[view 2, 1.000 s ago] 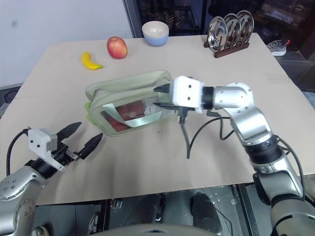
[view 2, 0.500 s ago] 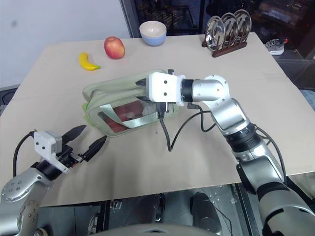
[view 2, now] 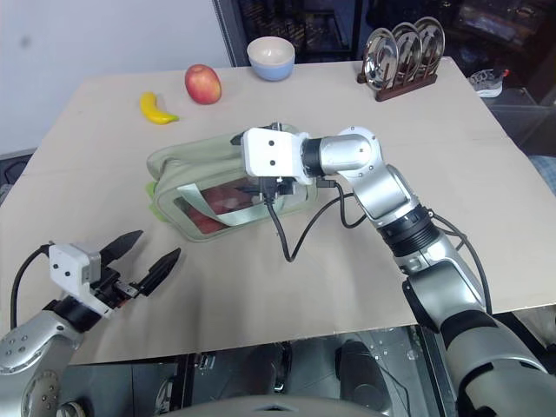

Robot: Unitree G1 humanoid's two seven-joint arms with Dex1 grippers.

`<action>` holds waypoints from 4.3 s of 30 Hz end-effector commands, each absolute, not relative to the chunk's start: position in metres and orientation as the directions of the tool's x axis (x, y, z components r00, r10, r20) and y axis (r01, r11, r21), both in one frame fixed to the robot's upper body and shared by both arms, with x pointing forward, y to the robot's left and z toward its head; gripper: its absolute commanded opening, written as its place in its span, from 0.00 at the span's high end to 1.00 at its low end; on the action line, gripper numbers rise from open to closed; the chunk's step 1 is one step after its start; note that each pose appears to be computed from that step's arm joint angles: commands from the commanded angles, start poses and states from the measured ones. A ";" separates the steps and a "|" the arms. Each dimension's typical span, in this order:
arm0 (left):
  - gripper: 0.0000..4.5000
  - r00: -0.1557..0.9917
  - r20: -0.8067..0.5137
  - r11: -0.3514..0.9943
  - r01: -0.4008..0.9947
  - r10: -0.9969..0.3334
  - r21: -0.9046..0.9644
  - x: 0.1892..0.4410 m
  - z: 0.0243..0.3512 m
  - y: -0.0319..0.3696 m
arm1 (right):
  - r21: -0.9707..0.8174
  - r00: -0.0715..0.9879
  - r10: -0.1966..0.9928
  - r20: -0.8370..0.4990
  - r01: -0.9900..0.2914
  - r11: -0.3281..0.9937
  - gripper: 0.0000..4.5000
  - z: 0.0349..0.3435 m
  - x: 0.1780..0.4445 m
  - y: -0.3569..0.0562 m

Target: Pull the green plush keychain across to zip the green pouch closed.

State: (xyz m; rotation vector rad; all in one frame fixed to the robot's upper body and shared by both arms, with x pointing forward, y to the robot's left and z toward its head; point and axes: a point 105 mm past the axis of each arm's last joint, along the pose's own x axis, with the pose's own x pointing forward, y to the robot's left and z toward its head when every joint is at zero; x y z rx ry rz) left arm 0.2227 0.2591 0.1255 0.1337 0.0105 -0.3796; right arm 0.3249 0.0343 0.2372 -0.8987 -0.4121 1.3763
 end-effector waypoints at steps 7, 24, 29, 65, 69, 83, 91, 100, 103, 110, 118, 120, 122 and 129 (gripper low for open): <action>0.00 0.964 0.073 0.963 0.260 -0.256 -0.063 0.233 0.145 0.278 | -0.755 0.165 0.956 -0.241 -0.651 -0.078 0.98 0.243 0.319 0.041; 0.12 0.981 -0.003 0.829 0.163 -0.194 -0.535 0.279 0.122 0.266 | -0.753 0.171 0.954 -0.246 -0.653 -0.077 1.00 0.241 0.316 0.037; 0.57 0.974 0.020 0.756 0.189 -0.227 -0.627 0.281 0.121 0.254 | -0.753 0.176 0.953 -0.246 -0.654 -0.074 1.00 0.241 0.316 0.036; 0.39 0.983 0.050 0.837 0.177 -0.177 -0.518 0.258 0.147 0.283 | -0.748 0.151 0.960 -0.235 -0.659 -0.079 1.00 0.237 0.311 0.047; 0.39 0.980 0.090 0.733 0.192 -0.176 -0.652 0.265 0.146 0.277 | -0.748 0.148 0.960 -0.236 -0.658 -0.082 1.00 0.237 0.310 0.047; 0.39 0.985 0.042 0.517 0.123 -0.166 -0.847 0.291 0.127 0.265 | -0.744 0.144 0.961 -0.236 -0.663 -0.083 1.00 0.236 0.308 0.047; 0.99 0.980 0.062 0.467 0.144 -0.187 -0.872 0.300 0.127 0.251 | -0.739 0.139 0.962 -0.233 -0.668 -0.082 1.00 0.234 0.306 0.048; 0.99 0.985 0.109 0.535 0.166 -0.137 -0.829 0.269 0.149 0.275 | -0.737 0.150 0.962 -0.227 -0.672 -0.069 1.00 0.234 0.308 0.047; 0.99 0.981 0.091 0.657 0.183 -0.172 -0.731 0.260 0.152 0.275 | -0.736 0.150 0.963 -0.226 -0.673 -0.068 1.00 0.233 0.307 0.047; 0.46 0.948 0.080 0.864 0.313 -0.307 -0.395 0.252 0.169 0.256 | -0.733 0.144 0.963 -0.227 -0.676 -0.072 1.00 0.232 0.306 0.048; 0.01 0.970 0.055 0.915 0.240 -0.235 -0.325 0.260 0.163 0.266 | -0.734 0.143 0.965 -0.218 -0.676 -0.066 1.00 0.233 0.306 0.050; 0.01 0.971 0.049 0.936 0.239 -0.234 -0.258 0.263 0.162 0.264 | -0.733 0.144 0.965 -0.218 -0.677 -0.065 1.00 0.233 0.306 0.050; 0.01 0.973 0.060 0.951 0.229 -0.221 -0.208 0.268 0.163 0.262 | -0.733 0.145 0.965 -0.217 -0.677 -0.063 1.00 0.233 0.306 0.050; 0.23 0.962 -0.031 0.957 0.275 -0.273 0.093 0.265 0.149 0.255 | -0.732 0.147 0.965 -0.216 -0.679 -0.060 1.00 0.233 0.306 0.049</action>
